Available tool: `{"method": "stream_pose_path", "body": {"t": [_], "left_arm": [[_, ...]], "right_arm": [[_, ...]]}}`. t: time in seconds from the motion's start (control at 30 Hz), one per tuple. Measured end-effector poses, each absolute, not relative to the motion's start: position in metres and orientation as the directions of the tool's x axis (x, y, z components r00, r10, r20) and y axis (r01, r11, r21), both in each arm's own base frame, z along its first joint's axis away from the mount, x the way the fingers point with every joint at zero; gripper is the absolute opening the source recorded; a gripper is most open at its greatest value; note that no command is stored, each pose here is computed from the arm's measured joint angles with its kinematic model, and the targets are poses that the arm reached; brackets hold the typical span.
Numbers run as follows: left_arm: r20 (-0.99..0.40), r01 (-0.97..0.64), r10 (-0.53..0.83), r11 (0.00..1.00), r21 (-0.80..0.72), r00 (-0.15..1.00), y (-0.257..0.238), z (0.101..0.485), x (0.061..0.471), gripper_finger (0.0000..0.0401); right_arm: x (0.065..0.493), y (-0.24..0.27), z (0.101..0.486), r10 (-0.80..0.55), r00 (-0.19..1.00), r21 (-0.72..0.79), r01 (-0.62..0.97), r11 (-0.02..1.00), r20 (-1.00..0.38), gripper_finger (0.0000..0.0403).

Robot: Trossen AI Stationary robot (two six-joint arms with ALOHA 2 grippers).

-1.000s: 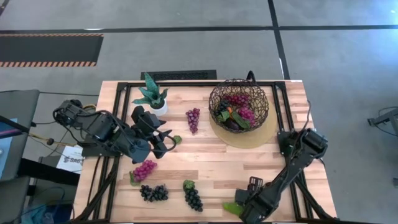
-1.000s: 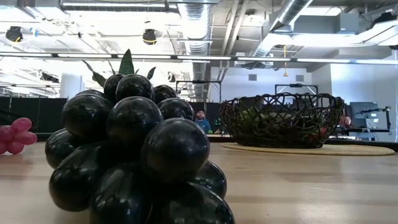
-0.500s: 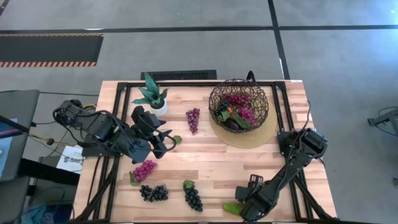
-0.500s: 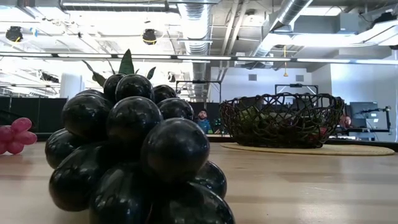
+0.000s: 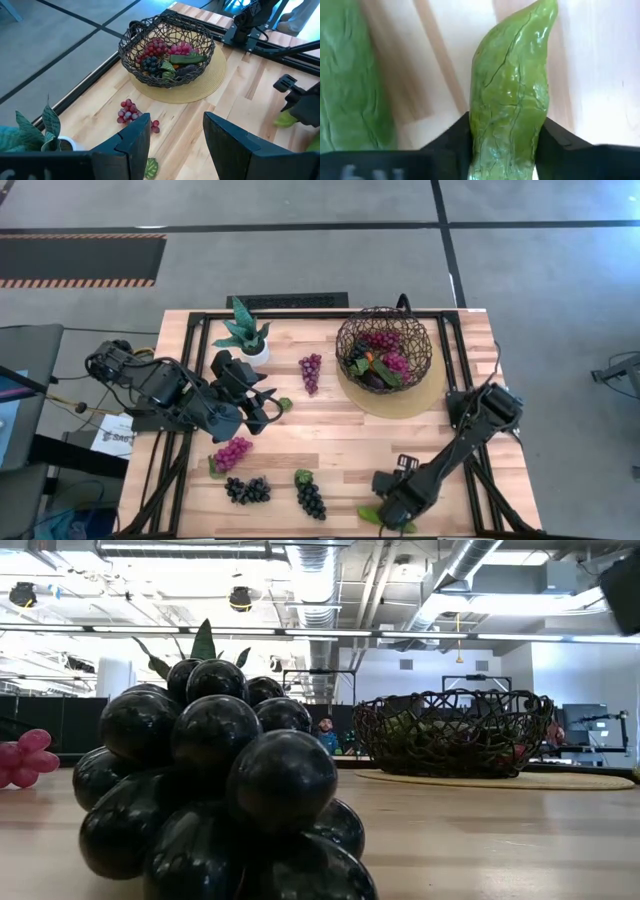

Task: Build produce basket
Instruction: Put the green cucumber into the black wire basket

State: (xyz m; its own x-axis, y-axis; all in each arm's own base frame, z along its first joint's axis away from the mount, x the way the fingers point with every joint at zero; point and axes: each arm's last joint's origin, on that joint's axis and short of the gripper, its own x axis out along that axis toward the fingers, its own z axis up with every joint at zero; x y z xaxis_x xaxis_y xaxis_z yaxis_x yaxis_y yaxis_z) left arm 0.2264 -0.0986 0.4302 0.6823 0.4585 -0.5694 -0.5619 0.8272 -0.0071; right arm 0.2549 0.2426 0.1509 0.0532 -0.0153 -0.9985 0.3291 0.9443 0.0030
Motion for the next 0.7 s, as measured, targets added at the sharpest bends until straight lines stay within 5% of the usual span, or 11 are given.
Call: {"method": "stream_pose_path", "body": {"t": [0.5, 0.7], "left_arm": [[-0.569, -0.562, 0.459, 0.827, -0.007, 0.682, -0.099, 0.430, 0.226, 0.0171], [-0.570, -0.571, 0.459, 0.821, -0.022, 0.682, -0.099, 0.430, 0.226, 0.0171]], "right_arm": [[0.282, 0.190, 0.168, -0.206, -0.042, -0.203, 0.441, 0.874, -0.978, 0.0144], [0.319, 0.168, 0.213, -0.299, 0.096, -0.221, 0.471, 0.854, -0.949, 0.0144]]}}
